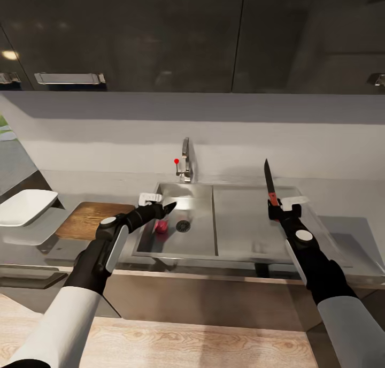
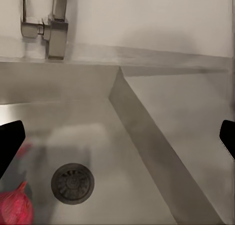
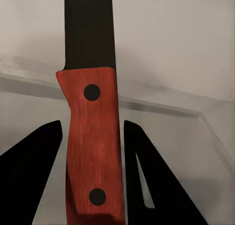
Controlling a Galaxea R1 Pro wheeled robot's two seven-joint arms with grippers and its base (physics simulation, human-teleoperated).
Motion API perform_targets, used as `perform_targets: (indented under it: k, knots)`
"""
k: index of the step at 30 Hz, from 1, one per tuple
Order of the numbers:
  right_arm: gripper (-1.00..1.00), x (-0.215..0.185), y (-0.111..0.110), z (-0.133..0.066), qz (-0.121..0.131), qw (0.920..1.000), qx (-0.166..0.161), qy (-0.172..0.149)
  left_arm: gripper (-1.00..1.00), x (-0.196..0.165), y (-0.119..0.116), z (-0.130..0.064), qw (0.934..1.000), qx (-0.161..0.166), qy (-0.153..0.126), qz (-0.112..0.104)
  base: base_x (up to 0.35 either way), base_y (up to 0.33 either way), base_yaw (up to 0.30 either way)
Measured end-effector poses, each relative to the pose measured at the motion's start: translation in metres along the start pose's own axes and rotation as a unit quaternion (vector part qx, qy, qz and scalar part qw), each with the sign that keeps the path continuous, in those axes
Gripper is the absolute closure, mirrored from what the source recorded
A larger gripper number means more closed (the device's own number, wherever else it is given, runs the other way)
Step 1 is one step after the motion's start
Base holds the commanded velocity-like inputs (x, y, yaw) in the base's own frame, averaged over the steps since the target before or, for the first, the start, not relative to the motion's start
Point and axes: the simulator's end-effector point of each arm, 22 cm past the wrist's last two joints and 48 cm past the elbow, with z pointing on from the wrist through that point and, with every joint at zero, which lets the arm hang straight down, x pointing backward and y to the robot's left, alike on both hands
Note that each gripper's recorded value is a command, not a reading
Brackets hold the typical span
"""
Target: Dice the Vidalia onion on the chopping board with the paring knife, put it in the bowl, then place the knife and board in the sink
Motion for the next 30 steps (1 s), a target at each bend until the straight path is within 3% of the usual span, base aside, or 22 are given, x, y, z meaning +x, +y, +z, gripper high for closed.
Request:
perform_targets:
  k: [11,17,18,19,26,30]
  knots:
    - [1.00,-0.016,-0.001,-0.002,0.002,1.0000,0.001,0.000,-1.00,-0.021,-0.008,-0.002,1.0000,-0.003,-0.004,0.003,0.000,0.000,0.000]
    - [1.00,-0.024,-0.002,-0.004,0.002,1.0000,0.002,0.000,-1.00,-0.023,-0.010,0.009,0.9999,-0.011,0.010,-0.009,0.000,0.000,0.000]
    - [1.00,-0.066,-0.007,-0.014,0.005,0.9998,0.007,-0.016,-1.00,0.056,0.038,0.001,0.9794,-0.117,0.156,-0.050,0.000,0.000,0.000]
    - [1.00,-0.084,-0.009,-0.019,0.005,0.9994,0.009,-0.034,-1.00,0.064,0.042,0.000,0.9759,-0.126,0.169,-0.055,0.000,0.000,0.000]
    - [1.00,-0.084,-0.009,-0.018,0.005,0.9994,0.008,-0.034,-1.00,0.086,0.044,0.006,0.9658,-0.159,0.195,-0.062,0.000,0.000,0.000]
    - [1.00,-0.084,-0.009,-0.018,0.005,0.9994,0.008,-0.034,-1.00,0.104,0.046,0.008,0.9545,-0.194,0.218,-0.062,0.000,0.000,0.000]
